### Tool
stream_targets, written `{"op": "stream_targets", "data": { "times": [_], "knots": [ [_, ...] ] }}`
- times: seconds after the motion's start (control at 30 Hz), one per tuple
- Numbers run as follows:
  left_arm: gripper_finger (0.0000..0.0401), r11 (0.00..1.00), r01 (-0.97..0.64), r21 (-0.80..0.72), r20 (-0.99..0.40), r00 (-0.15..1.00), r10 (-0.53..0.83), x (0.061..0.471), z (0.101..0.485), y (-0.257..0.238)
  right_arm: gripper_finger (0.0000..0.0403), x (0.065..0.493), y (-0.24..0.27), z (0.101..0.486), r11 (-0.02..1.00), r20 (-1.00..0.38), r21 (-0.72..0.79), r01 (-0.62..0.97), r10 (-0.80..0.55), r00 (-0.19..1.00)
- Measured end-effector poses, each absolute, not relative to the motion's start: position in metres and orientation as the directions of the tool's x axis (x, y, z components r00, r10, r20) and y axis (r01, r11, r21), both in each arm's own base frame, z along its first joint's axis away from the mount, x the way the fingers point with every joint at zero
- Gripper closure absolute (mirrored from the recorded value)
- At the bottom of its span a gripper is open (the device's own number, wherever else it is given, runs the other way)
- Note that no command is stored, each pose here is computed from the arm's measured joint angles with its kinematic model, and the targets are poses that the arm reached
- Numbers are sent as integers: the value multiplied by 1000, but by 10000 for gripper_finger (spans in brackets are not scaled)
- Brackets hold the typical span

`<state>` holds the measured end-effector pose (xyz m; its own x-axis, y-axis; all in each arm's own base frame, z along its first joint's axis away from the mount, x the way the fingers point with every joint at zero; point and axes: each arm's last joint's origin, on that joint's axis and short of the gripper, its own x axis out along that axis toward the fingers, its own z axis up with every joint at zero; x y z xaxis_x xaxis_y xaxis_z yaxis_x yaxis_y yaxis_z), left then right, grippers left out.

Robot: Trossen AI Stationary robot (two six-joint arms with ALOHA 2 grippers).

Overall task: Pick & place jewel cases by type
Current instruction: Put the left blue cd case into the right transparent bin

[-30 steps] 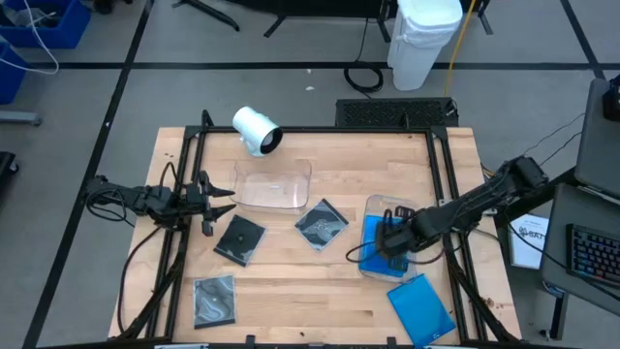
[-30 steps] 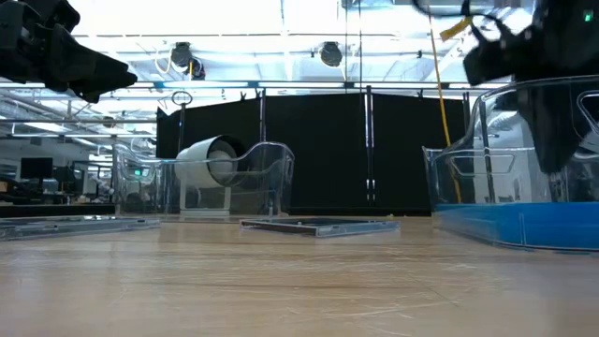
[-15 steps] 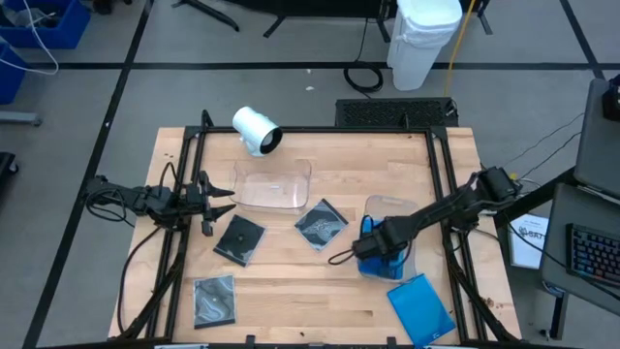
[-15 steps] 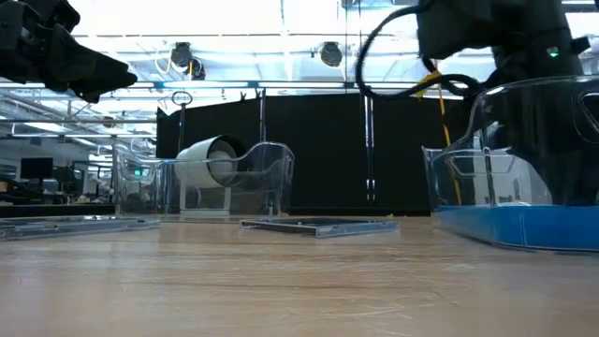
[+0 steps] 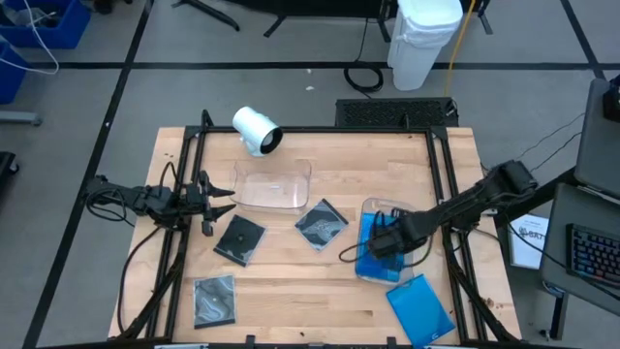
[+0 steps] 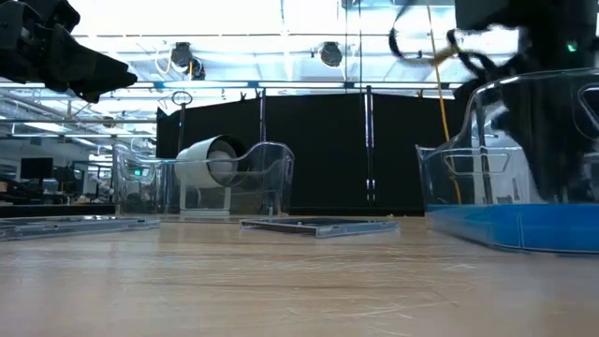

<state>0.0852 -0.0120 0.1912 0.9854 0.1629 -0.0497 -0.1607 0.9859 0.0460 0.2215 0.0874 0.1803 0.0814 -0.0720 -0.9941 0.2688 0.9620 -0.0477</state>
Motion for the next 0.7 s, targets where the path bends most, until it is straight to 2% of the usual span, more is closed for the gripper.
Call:
{"op": "stream_targets", "data": {
  "times": [0.07,0.33,0.57,0.7],
  "knots": [
    [222,986,-161,46,-50,985,163,85,191,-12,403,217,89,195,957,-988,1,289,-44,150],
    [222,986,-161,46,-49,985,163,85,191,-12,403,203,97,209,954,-983,55,295,1,182],
    [222,986,-161,46,-49,985,163,85,191,-12,403,203,107,202,946,-991,94,310,60,118],
    [222,986,-161,46,-50,985,163,85,191,-12,403,205,112,193,945,-996,71,318,49,76]
  ]
}}
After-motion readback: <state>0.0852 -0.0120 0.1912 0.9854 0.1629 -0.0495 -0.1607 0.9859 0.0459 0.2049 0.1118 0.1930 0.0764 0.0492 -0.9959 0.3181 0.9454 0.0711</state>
